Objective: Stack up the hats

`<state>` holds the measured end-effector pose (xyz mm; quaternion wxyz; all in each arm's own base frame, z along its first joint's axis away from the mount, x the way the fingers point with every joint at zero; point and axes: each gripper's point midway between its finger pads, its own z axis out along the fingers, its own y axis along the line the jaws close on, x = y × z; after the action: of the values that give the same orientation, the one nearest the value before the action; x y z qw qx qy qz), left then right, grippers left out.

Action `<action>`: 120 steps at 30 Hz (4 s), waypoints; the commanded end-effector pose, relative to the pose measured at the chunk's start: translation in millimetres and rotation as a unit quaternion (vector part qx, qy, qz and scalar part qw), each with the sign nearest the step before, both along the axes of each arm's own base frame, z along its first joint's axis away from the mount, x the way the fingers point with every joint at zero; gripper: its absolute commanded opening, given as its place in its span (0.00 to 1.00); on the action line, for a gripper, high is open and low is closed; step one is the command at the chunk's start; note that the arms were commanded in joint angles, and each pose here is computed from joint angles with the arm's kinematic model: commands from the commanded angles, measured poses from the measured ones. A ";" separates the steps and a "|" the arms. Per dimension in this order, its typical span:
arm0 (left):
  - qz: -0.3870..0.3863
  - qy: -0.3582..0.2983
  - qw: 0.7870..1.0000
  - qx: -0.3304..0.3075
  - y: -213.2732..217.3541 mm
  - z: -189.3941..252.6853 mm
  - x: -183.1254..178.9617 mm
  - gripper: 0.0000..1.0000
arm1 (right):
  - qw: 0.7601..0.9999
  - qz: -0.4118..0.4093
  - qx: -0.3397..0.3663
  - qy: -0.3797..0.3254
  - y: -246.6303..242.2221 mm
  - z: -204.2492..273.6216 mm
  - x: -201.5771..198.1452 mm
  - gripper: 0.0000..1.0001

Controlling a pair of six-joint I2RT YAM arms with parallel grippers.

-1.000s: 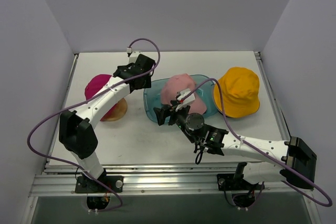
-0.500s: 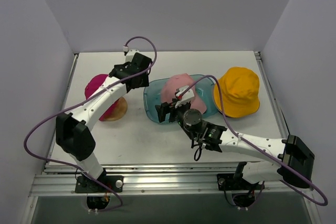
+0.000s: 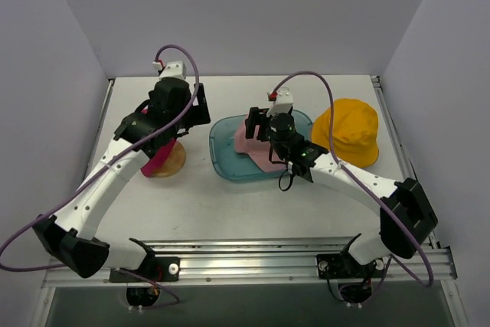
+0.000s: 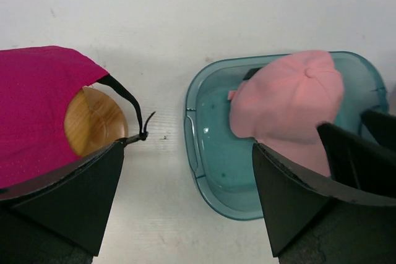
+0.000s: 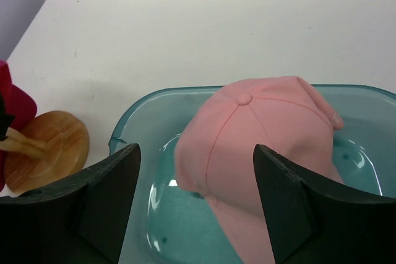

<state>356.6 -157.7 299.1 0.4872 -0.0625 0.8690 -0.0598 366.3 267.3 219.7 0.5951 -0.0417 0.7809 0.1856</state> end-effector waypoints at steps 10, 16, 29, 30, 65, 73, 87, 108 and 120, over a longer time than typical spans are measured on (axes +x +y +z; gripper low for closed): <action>-0.147 -0.072 0.979 -0.120 -29.1 47.5 -58.9 0.94 | 0.990 -0.063 -0.063 0.112 -7.3 -59.1 59.1 0.70; -0.146 -0.075 0.980 -0.113 -18.8 37.4 -70.8 0.94 | 0.981 -0.098 -0.088 0.145 -15.5 -85.1 68.0 0.70; -0.146 -0.061 0.981 -0.115 -16.1 16.4 -78.8 0.94 | 0.976 -0.097 -0.122 0.154 -16.5 -89.1 73.6 0.32; -0.149 -0.062 0.981 -0.110 -15.9 14.8 -78.5 0.94 | 0.977 -0.095 -0.123 0.147 -18.2 -81.4 72.5 0.39; -0.238 -0.142 0.940 -0.198 -63.1 -9.2 -71.8 0.94 | 0.962 0.100 -0.180 0.182 -31.9 -91.4 74.5 0.31; -0.240 -0.127 0.942 -0.198 -66.7 -12.1 -71.2 0.94 | 0.976 0.085 -0.151 0.131 -33.3 -35.0 74.9 0.00; -0.280 -0.160 0.910 -0.261 -76.0 21.4 -95.8 0.94 | 0.974 -0.014 0.226 -0.031 -43.8 165.3 6.9 0.00; -0.335 -0.235 0.847 -0.340 -106.8 77.7 -104.4 0.94 | 0.876 -0.020 0.479 -0.051 -36.8 233.4 -60.0 0.00; -0.354 -0.216 0.847 -0.332 -127.3 71.6 -91.6 0.48 | 0.880 -0.023 0.471 -0.052 -39.1 215.4 -61.7 0.00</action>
<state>271.1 -282.8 324.3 0.5259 0.0865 0.6811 -0.5020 313.8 238.7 397.5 0.5676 0.2442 0.6227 0.4801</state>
